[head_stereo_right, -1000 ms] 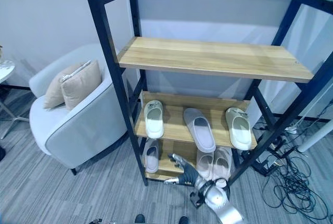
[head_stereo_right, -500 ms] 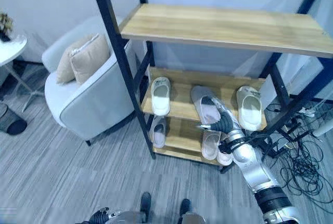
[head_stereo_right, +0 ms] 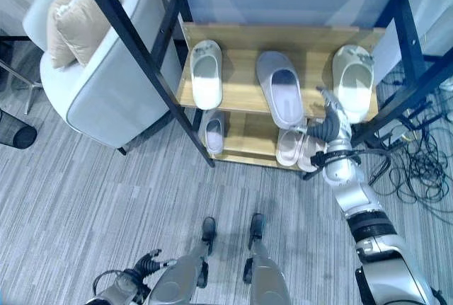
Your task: Arrange the slippers neatly on the shoe rack.
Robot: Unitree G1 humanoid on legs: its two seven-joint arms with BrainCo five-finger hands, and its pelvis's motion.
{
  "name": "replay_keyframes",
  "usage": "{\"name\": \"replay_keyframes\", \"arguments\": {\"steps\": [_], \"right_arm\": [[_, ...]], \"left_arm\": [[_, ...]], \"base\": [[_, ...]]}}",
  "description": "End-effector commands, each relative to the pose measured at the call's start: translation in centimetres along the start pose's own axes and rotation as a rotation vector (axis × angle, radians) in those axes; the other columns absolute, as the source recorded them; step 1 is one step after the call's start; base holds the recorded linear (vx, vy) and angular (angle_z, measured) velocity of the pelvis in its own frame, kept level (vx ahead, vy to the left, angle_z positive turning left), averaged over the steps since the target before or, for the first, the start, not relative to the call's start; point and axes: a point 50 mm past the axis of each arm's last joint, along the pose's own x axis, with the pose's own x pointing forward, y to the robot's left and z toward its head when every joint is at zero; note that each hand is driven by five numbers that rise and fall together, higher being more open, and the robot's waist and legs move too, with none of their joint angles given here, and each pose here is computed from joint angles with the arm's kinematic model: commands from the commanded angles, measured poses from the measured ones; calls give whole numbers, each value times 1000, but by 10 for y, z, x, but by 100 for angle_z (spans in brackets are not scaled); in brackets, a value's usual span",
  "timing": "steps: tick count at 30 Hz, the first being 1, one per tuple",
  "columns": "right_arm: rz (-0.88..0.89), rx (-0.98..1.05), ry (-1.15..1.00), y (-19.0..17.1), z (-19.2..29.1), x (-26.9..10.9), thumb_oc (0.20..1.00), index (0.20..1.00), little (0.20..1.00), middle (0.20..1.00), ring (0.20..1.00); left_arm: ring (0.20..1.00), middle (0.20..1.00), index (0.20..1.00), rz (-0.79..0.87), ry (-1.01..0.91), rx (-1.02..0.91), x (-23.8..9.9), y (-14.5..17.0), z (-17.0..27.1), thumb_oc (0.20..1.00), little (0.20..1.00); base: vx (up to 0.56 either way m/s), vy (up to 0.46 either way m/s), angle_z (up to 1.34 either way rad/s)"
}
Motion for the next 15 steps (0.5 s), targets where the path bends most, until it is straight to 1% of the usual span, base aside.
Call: {"name": "replay_keyframes", "arguments": {"steps": [1, 3, 7, 11, 15], "right_arm": [[-146, 15, -140, -31, 33, 25, 1000, 1000, 1000, 1000, 1000], [-216, 35, -147, -41, 39, 33, 1000, 1000, 1000, 1000, 1000], [-261, 58, -120, -49, 39, 43, 1000, 1000, 1000, 1000, 1000], [-289, 50, -104, -59, 41, 55, 1000, 1000, 1000, 1000, 1000], [-288, 40, -89, -63, 43, 65, 1000, 1000, 1000, 1000, 1000]], "left_arm": [[1000, 1000, 1000, 21, -62, -72, 7, -6, 23, 1000, 1000], [1000, 1000, 1000, 25, -118, -85, 9, -4, 36, 1000, 1000], [1000, 1000, 1000, 42, -154, -82, 10, 2, 45, 1000, 1000], [1000, 1000, 1000, 35, -169, -30, 9, 3, 45, 1000, 1000], [1000, 1000, 1000, 36, -141, -12, 9, 3, 38, 1000, 1000]], "base": [[33, -9, 33], [49, -20, -14], [15, -13, 0], [6, -14, 3], [-5, -2, -2]]}}
